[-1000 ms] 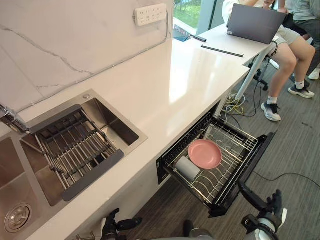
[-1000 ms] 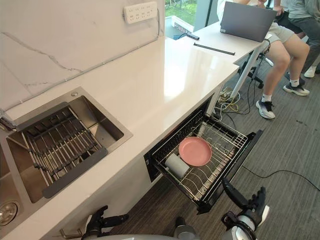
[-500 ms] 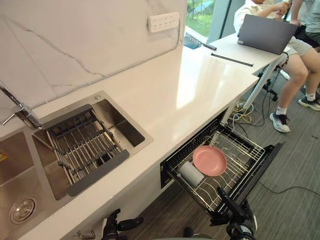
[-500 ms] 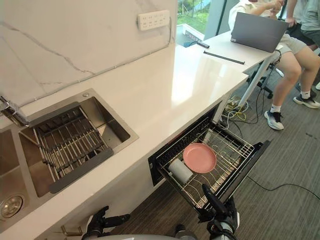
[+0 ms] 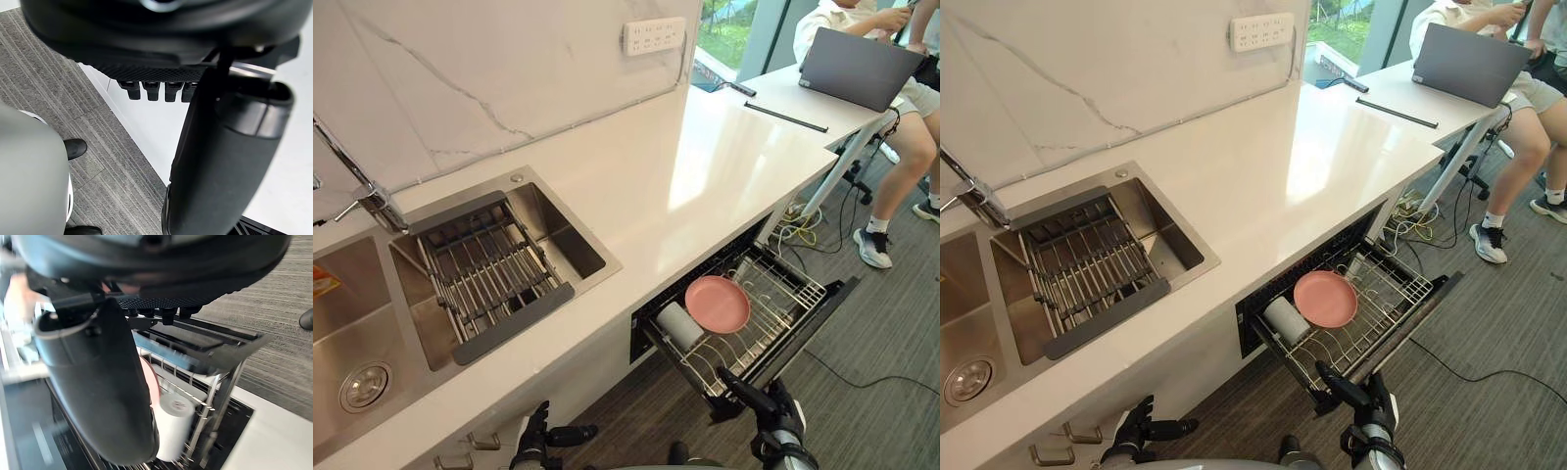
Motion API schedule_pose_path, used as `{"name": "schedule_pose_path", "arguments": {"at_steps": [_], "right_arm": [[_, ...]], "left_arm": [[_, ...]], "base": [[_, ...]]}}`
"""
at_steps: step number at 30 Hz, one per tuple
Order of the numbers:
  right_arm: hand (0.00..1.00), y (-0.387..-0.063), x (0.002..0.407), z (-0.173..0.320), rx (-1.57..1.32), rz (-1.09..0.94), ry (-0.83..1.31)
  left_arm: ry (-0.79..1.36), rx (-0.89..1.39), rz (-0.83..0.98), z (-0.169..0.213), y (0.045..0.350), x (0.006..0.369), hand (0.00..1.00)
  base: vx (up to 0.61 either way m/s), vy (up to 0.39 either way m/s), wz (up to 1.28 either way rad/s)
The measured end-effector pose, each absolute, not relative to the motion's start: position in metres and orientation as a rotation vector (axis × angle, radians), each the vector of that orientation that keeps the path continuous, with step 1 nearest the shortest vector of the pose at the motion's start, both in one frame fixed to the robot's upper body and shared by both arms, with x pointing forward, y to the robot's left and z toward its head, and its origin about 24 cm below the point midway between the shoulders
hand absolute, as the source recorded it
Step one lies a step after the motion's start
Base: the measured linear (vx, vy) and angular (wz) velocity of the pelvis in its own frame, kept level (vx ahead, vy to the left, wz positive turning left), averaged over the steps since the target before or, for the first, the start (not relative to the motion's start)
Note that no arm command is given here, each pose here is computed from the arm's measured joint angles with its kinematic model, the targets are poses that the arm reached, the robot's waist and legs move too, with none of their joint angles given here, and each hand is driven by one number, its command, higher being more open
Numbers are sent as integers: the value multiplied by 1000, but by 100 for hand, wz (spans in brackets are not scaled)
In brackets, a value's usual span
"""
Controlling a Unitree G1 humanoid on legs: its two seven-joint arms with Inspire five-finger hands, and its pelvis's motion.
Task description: Walk over to the sink, pick up the cup, carry it to the dishwasher, place the cup inside the dishwasher, then close the dishwasher door
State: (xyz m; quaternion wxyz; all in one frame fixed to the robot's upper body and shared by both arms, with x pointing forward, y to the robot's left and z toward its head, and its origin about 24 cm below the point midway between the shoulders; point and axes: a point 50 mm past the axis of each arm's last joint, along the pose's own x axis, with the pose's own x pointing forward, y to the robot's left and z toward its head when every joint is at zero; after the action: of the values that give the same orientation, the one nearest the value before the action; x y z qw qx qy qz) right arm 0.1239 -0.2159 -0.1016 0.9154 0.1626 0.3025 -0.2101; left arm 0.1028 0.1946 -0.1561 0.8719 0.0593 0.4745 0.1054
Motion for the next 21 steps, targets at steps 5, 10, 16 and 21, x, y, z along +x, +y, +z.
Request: {"name": "schedule_pose_path", "arguments": {"at_steps": [5, 10, 16, 21], "right_arm": [[100, -208, 148, -96, 241, -296, 616], [100, -201, 174, -90, 197, -215, 590], [100, -201, 208, -80, 166, -181, 545], [100, -201, 247, -63, 95, -139, 492]], "left_arm": [[985, 132, 210, -156, 194, 106, 100], [975, 137, 207, -155, 195, 109, 100], [959, 143, 199, -153, 196, 112, 100], [913, 123, 208, -149, 196, 121, 100]], "base": [[3, -9, 15], [-14, -7, 19], [-52, -11, 23], [-49, 0, 14]]}}
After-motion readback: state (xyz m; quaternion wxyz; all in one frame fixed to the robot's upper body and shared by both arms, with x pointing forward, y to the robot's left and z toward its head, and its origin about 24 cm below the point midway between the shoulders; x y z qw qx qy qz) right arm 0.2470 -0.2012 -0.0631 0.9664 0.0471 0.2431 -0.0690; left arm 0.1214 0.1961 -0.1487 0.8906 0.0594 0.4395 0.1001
